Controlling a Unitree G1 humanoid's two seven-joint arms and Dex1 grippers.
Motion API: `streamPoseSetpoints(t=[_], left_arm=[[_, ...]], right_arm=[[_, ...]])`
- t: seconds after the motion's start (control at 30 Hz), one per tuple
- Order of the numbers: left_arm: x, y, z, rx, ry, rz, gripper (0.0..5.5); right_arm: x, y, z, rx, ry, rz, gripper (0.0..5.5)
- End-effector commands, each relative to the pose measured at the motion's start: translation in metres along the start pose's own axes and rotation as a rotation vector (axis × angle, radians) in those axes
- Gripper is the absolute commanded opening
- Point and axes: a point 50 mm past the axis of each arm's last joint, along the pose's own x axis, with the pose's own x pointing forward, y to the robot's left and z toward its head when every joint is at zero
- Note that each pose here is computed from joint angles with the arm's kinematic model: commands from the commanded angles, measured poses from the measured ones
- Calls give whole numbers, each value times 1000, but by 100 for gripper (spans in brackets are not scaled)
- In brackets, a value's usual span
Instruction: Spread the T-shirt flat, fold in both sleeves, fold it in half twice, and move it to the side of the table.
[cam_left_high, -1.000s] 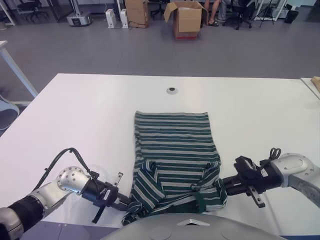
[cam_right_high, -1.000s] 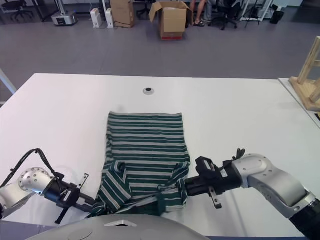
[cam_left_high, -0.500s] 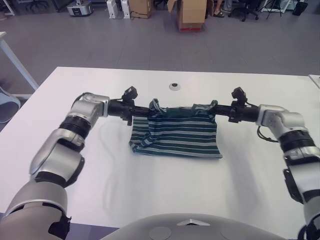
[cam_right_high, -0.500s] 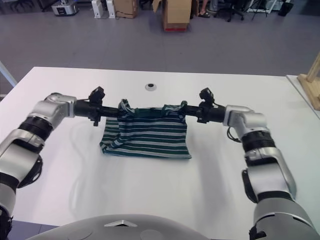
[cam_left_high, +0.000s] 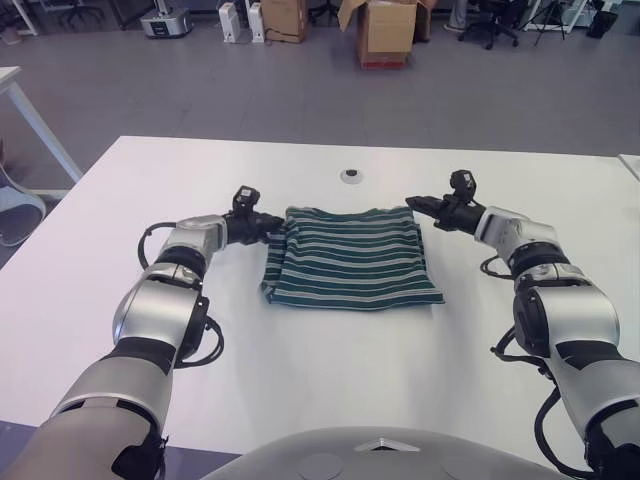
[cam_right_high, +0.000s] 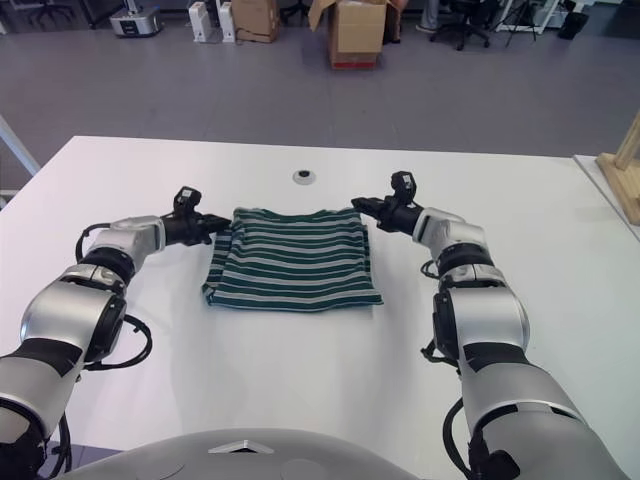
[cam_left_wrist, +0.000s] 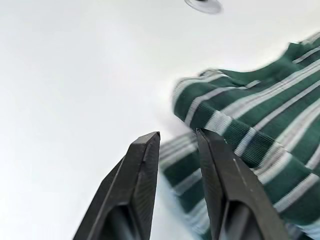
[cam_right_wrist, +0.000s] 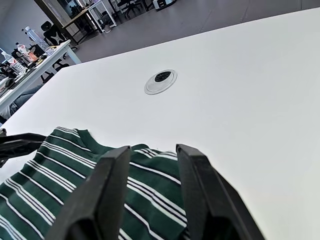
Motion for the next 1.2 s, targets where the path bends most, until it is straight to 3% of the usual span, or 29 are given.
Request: streamPoseSetpoints(t=[0.03, 0.13, 0.23, 0.33, 0.43, 0.5, 0.6, 0.7, 0.77, 0.9, 0.97, 1.03, 1.1, 1.2], left_arm=[[6, -25, 38, 558, -162, -134, 135], [9, -48, 23, 927, -108, -300, 135], [9, -48, -5, 1325, 125, -388, 135], [9, -44, -11, 1448, 205, -406, 135], [-1, -42, -18, 1553, 277, -553, 135], [-13, -52, -15, 1443, 249, -760, 135], [-51, -66, -12, 1124, 303, -996, 135], [-89, -108, -11, 828, 291, -1235, 135], [-97, -131, -14, 728, 268, -1300, 135], [-72, -135, 5, 735, 87, -1078, 135], [-61, -118, 30, 671, -43, -873, 135], [-58, -83, 45, 702, -62, -670, 135], [-58, -57, 45, 804, -2, -553, 135], [-60, -28, 7, 968, 286, -518, 135]], right_arm=[[-17, 15, -1, -114, 26, 192, 171], [-42, 33, -24, -239, 167, 301, 171], [-63, 52, -40, -393, 322, 369, 171], [-75, 60, -51, -515, 469, 372, 171], [-71, 46, -63, -655, 594, 245, 171], [-65, 26, -70, -776, 653, 117, 171], [-40, 19, -68, -834, 613, 50, 171], [-13, 25, -47, -908, 455, 60, 171], [1, 31, -26, -924, 344, 54, 171], [-5, 37, -2, -896, 208, 93, 171], [-15, 47, -4, -783, 151, 162, 171], [-25, 68, -19, -638, 111, 251, 171], [-31, 87, -37, -539, 107, 299, 171], [-34, 114, -78, -399, 150, 295, 171]])
